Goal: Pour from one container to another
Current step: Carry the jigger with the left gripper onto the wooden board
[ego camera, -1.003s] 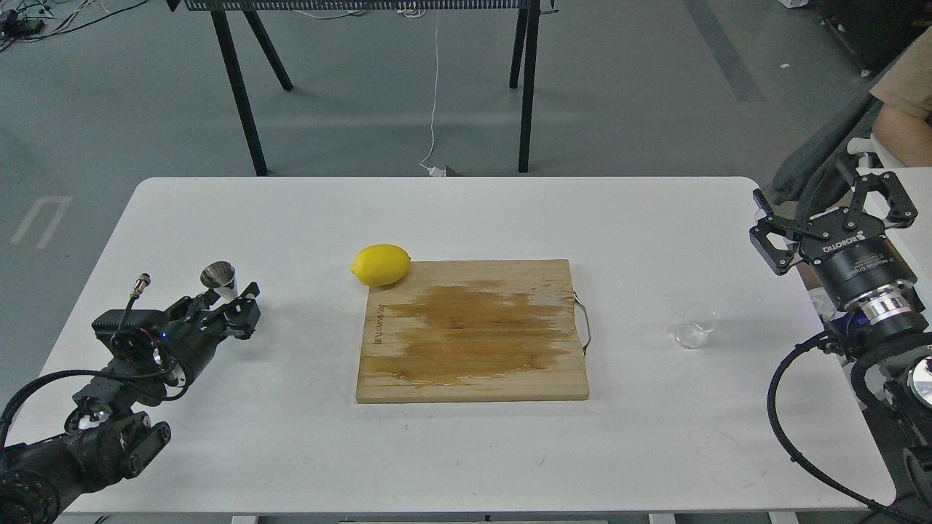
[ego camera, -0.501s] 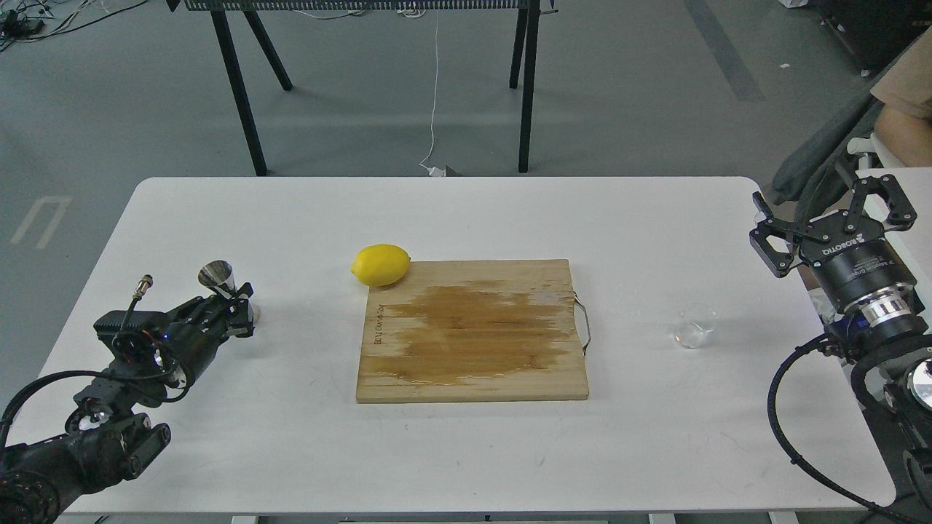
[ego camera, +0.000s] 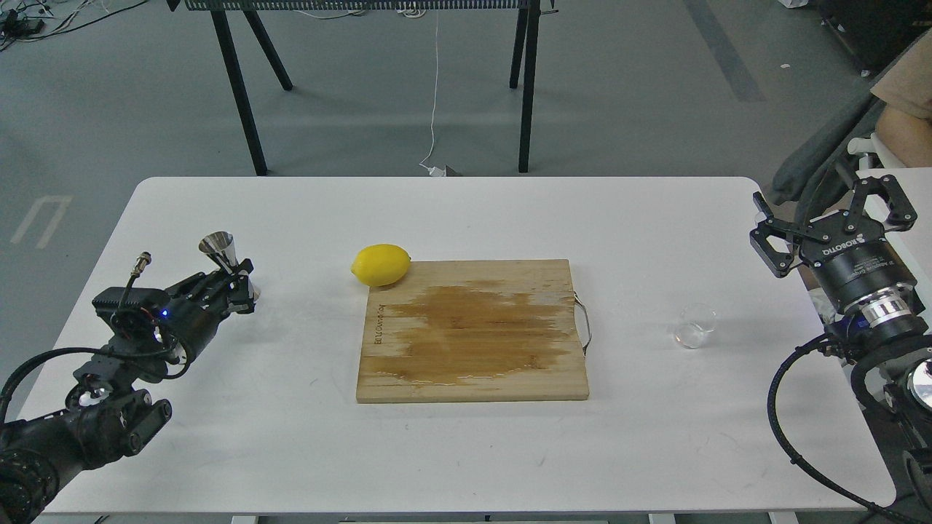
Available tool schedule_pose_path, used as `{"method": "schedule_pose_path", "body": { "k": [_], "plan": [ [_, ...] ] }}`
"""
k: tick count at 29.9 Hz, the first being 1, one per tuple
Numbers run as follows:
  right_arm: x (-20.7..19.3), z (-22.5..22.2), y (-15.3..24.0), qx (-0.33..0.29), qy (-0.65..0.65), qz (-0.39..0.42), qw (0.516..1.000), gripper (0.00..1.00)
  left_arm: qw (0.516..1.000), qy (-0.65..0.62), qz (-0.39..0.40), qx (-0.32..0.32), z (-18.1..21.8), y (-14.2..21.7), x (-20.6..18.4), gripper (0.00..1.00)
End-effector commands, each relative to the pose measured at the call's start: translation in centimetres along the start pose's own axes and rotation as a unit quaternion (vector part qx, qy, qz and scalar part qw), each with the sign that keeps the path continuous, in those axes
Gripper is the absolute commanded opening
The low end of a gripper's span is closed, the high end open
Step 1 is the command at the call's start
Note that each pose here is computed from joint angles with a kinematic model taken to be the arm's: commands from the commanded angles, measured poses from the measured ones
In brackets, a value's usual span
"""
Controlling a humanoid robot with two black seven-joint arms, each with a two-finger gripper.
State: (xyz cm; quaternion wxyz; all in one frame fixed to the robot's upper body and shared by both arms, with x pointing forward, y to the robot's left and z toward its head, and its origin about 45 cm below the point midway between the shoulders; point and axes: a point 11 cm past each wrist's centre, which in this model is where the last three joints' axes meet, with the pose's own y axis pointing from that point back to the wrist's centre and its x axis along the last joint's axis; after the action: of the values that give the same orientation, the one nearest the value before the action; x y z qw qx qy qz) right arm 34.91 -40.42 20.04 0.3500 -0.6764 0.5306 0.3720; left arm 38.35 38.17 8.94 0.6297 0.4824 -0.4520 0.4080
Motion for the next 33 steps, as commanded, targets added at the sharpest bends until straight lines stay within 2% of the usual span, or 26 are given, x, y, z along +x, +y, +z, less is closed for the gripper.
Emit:
{"method": "schedule_pose_path", "body": {
  "k": [1, 6, 11, 16, 25, 28, 33],
  "plan": [
    [0.0, 0.0, 0.0, 0.0, 0.0, 0.0, 1.0, 0.99, 0.999, -0.003, 0.038, -0.027, 1.7, -2.4, 3.6, 0.12],
    [0.1, 0.0, 0.1, 0.0, 0.0, 0.002, 1.0, 0.99, 0.993, 0.019, 0.072, -0.096, 7.0, -4.5, 5.9, 0.12],
    [0.3, -0.1, 0.1, 0.001, 0.001, 0.005, 1.0, 0.99, 0.981, 0.051, 0.082, -0.167, 13.2, -5.2, 5.8, 0.12],
    [0.3, 0.0, 0.1, -0.002, 0.002, 0.005, 1.0, 0.99, 0.967, 0.05, 0.046, -0.245, 19.1, -4.5, 3.1, 0.12],
    [0.6, -0.6, 0.4, -0.005, 0.014, 0.013, 1.0, 0.99, 0.943, 0.076, 0.002, -0.324, 27.9, -3.0, -1.2, 0.12],
    [0.8, -0.9, 0.7, -0.006, 0.019, 0.017, 1.0, 0.99, 0.936, 0.079, -0.007, -0.343, 30.1, -2.5, -2.0, 0.12],
    [0.7, -1.1, 0.7, -0.005, 0.021, 0.017, 1.0, 0.99, 0.941, 0.067, -0.016, -0.331, 29.1, -2.7, -2.7, 0.12]
  ]
}}
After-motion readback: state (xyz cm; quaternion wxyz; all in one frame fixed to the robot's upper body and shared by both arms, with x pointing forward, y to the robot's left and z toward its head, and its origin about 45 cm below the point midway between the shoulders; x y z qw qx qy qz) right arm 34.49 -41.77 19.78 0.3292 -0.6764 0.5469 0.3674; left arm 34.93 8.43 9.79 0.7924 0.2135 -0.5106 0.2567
